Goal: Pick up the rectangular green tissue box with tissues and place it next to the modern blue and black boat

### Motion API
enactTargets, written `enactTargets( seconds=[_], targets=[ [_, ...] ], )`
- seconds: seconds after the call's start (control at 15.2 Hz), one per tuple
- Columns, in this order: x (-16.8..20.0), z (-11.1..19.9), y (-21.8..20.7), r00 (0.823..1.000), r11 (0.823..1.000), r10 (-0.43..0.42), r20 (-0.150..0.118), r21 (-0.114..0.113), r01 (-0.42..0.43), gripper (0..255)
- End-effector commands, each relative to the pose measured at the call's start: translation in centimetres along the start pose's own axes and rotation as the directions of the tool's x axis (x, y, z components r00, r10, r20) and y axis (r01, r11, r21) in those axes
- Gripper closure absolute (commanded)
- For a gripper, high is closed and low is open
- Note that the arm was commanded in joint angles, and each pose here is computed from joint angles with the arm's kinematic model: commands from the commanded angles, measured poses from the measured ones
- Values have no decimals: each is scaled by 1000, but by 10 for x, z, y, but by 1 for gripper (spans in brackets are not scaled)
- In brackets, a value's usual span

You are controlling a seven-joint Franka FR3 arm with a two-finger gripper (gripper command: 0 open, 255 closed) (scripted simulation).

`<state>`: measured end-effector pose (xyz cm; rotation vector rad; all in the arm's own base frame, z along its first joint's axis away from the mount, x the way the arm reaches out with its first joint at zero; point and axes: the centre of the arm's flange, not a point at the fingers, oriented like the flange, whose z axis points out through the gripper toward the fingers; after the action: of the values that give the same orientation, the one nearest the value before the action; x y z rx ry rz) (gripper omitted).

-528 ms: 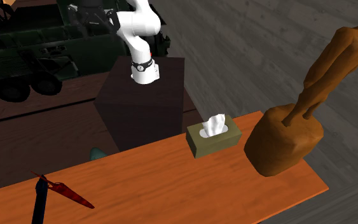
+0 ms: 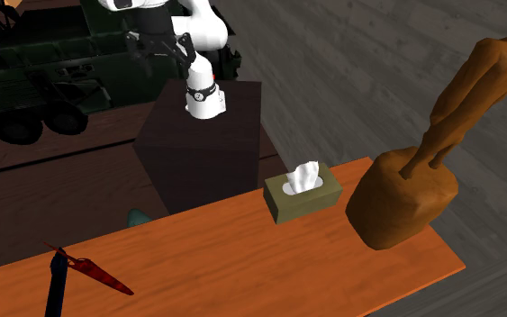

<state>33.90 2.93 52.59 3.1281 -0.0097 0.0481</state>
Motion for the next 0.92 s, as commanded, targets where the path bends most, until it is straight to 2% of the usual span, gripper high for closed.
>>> enactTargets(
  seconds=[0.0, 0.86],
  targets=[
    [2, 12, -21, 1000, 1000, 11, -12, 25, -11, 0],
    [40, 79, -149, 994, 982, 77, -72, 179, -63, 0]
  ],
)
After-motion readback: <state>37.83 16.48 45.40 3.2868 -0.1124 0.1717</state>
